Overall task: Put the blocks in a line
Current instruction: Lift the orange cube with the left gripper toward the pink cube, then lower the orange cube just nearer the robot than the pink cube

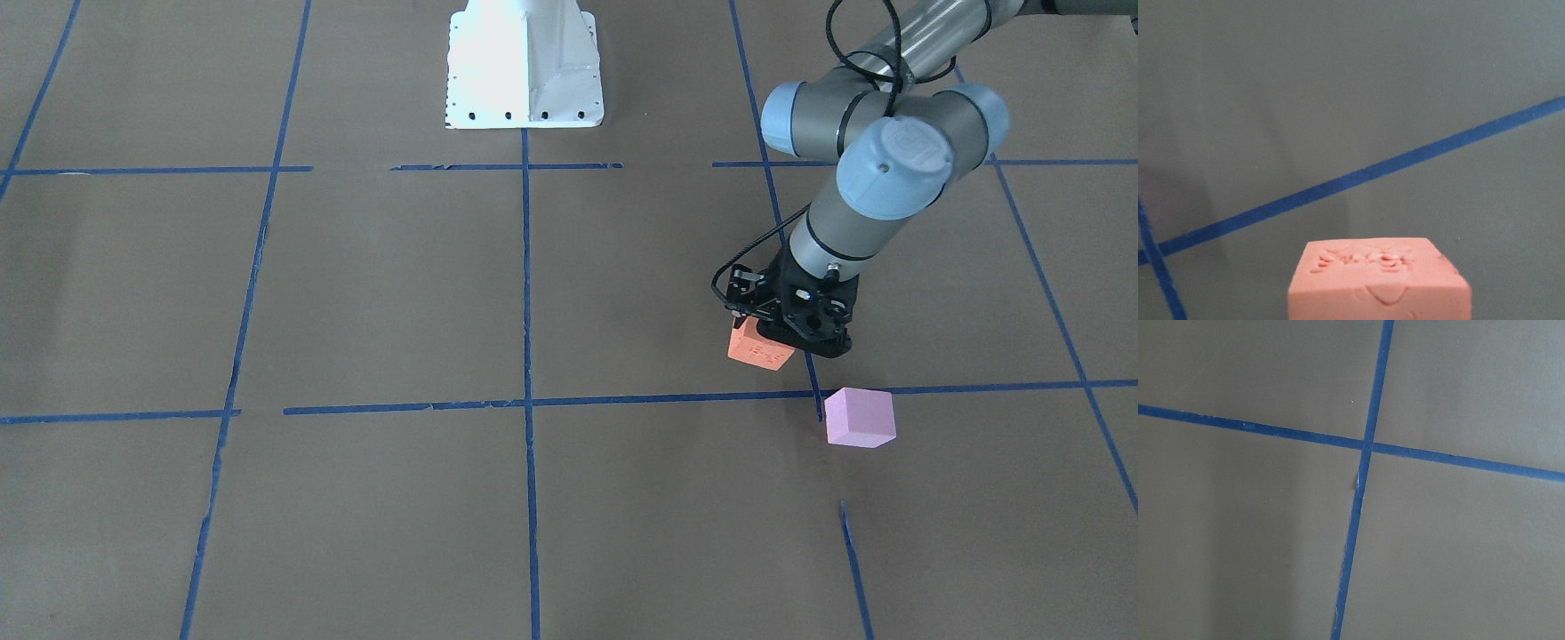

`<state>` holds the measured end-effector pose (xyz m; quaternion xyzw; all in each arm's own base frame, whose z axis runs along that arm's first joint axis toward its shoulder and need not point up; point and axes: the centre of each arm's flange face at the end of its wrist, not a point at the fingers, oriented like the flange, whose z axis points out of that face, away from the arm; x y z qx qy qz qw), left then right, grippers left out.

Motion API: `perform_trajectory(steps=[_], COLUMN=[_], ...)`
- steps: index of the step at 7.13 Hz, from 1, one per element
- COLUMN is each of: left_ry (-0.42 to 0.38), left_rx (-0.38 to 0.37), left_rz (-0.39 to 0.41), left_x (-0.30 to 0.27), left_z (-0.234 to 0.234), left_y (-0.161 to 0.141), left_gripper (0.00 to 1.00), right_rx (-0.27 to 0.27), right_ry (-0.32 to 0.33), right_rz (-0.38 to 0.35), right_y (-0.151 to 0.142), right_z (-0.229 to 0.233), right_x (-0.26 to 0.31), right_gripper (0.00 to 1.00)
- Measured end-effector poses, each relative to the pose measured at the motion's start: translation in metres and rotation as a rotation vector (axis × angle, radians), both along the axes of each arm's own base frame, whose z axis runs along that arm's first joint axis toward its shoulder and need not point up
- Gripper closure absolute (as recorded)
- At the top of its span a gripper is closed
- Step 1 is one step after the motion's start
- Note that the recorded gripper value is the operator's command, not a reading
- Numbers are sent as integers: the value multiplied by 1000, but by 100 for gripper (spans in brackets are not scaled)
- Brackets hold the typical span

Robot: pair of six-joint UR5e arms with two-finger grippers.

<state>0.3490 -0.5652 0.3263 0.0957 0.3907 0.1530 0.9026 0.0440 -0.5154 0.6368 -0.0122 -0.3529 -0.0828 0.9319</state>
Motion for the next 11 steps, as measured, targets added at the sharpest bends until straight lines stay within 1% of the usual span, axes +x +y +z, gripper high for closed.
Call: perform_trajectory(steps=[1, 2, 4, 5, 6, 8, 11], left_ry=[-35, -58, -59, -53, -42, -24, -9], left_rx=[-25, -69, -169, -201, -224, -235, -260], left_rz=[-22, -33, -15, -4, 9, 21, -3], left_x=[-31, -52, -68, -67, -63, -54, -38], left_z=[19, 45, 93, 106, 118, 135, 150], left_y=[-7, -6, 5, 7, 7, 3, 1], left_gripper=[100, 100, 100, 100, 100, 100, 100], right_rx=[0, 0, 0, 0, 0, 0, 0], right_ry=[0, 0, 0, 0, 0, 0, 0], right_rz=[0, 0, 0, 0, 0, 0, 0], right_y=[0, 0, 0, 0, 0, 0, 0], right_z=[0, 0, 0, 0, 0, 0, 0], right_x=[0, 0, 0, 0, 0, 0, 0], right_gripper=[0, 0, 0, 0, 0, 0, 0])
